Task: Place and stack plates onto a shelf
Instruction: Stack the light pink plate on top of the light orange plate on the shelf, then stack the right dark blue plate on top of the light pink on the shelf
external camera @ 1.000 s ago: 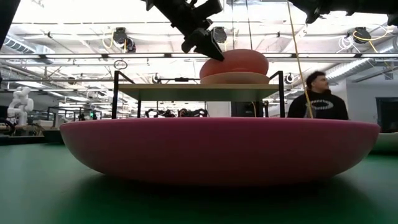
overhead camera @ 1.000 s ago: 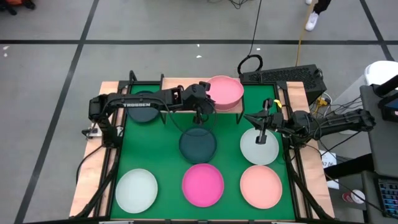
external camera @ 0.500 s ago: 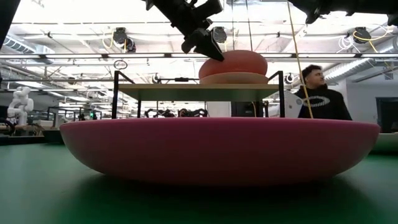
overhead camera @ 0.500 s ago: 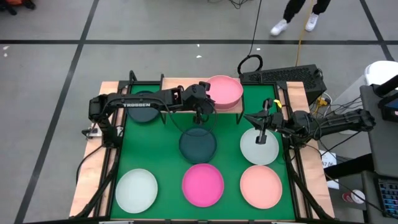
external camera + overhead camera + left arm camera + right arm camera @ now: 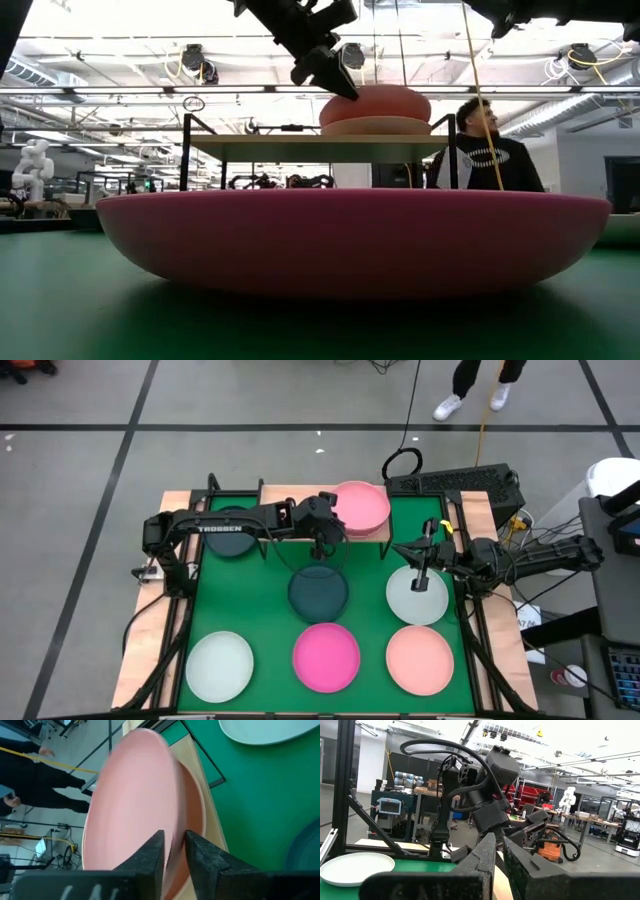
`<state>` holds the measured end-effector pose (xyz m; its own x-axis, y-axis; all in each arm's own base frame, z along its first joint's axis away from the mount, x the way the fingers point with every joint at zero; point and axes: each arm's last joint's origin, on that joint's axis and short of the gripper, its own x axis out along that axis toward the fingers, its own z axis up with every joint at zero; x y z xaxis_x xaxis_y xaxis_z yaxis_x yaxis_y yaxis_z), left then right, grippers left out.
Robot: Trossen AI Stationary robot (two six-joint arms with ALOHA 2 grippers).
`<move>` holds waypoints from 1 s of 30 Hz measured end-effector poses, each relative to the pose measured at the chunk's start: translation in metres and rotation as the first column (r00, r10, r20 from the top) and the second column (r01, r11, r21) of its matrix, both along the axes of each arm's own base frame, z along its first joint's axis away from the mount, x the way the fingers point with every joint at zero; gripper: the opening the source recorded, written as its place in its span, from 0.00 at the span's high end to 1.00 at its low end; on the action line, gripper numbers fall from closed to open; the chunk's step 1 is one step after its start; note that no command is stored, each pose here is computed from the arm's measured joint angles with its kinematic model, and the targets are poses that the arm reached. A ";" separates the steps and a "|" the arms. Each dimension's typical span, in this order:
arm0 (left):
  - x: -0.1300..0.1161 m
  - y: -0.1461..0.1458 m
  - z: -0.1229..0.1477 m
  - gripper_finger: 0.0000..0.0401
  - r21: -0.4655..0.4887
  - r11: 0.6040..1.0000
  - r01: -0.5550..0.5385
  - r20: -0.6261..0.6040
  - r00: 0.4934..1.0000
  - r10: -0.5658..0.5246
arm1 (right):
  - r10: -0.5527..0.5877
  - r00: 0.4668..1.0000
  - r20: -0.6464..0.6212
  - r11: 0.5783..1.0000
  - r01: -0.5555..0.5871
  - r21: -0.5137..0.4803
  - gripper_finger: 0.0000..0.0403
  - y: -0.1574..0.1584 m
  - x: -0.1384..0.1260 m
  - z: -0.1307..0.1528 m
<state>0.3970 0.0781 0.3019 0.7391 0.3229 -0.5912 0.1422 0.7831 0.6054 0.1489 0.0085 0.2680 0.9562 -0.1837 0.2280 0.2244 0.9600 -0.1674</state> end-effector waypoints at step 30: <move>-0.080 -0.055 0.098 0.52 -0.156 0.982 -0.110 0.255 0.956 0.147 | 0.011 0.999 -0.047 0.999 -0.009 0.040 0.94 0.000 0.001 -0.005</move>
